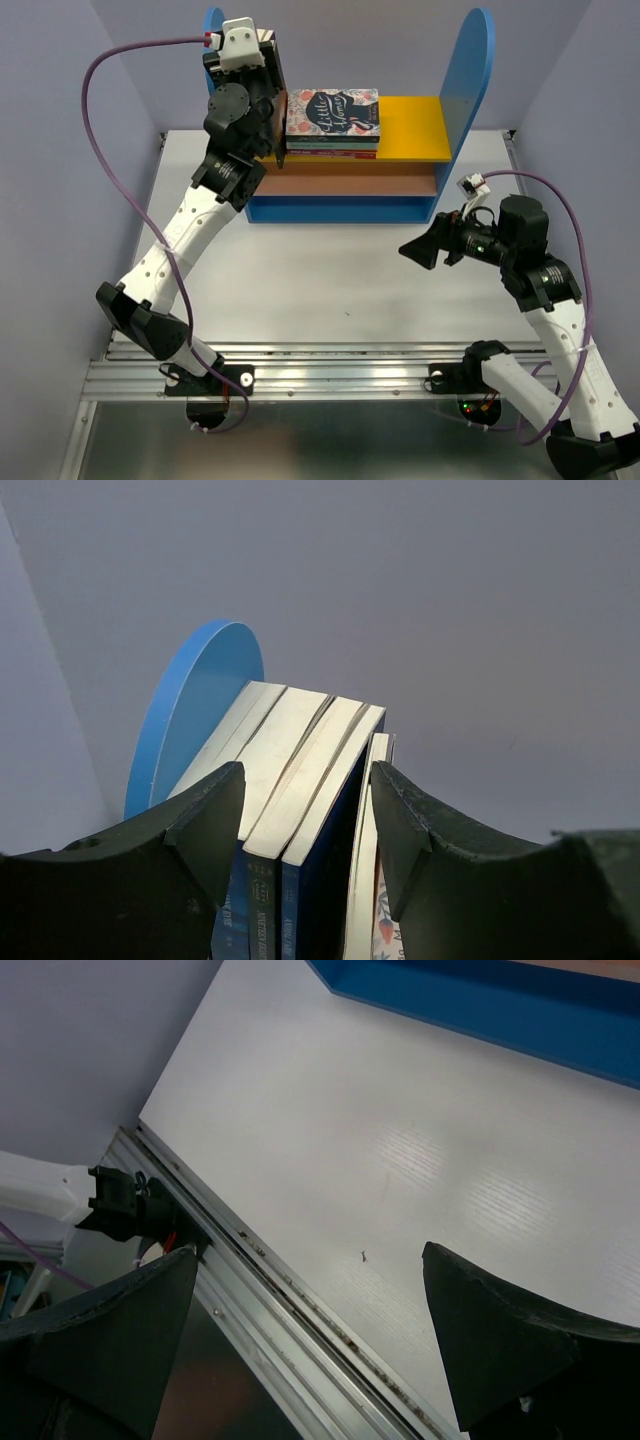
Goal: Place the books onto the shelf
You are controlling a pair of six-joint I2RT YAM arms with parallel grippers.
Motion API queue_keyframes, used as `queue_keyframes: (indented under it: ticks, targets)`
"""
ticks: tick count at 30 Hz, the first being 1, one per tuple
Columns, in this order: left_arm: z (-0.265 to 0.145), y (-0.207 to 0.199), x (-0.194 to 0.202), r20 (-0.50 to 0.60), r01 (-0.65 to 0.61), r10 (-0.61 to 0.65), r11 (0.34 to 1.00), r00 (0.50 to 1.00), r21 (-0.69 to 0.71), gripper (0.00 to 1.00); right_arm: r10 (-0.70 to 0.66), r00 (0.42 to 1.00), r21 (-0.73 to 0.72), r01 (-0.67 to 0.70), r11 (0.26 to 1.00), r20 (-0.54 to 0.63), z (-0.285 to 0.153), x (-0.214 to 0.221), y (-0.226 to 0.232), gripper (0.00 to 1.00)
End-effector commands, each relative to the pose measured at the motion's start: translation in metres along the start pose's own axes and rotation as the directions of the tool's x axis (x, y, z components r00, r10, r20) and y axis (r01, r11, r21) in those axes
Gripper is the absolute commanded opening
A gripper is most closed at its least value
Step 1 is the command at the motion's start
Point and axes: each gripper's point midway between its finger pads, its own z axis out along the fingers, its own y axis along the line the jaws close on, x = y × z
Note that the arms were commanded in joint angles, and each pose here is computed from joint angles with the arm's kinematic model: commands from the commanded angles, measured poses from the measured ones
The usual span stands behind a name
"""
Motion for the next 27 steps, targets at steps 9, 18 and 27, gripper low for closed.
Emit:
queue_keyframes:
  ticks: [9,18,27]
  targets:
    - [0.010,0.019,-0.028,0.083,0.084,-0.070,0.982,0.994,-0.172,0.70,-0.047,0.999,-0.054,0.048,0.997,0.019,0.002,-0.008,0.009,1.00]
    - [-0.004,0.021,-0.100,0.172,0.160,-0.143,0.983,0.975,-0.086,0.82,-0.038,0.999,-0.075,0.037,0.996,-0.010,0.007,0.000,0.006,1.00]
    - [-0.050,0.025,-0.088,0.077,0.226,-0.231,0.972,0.970,0.065,0.92,-0.042,0.999,-0.088,0.039,0.995,-0.024,0.006,0.004,0.008,1.00]
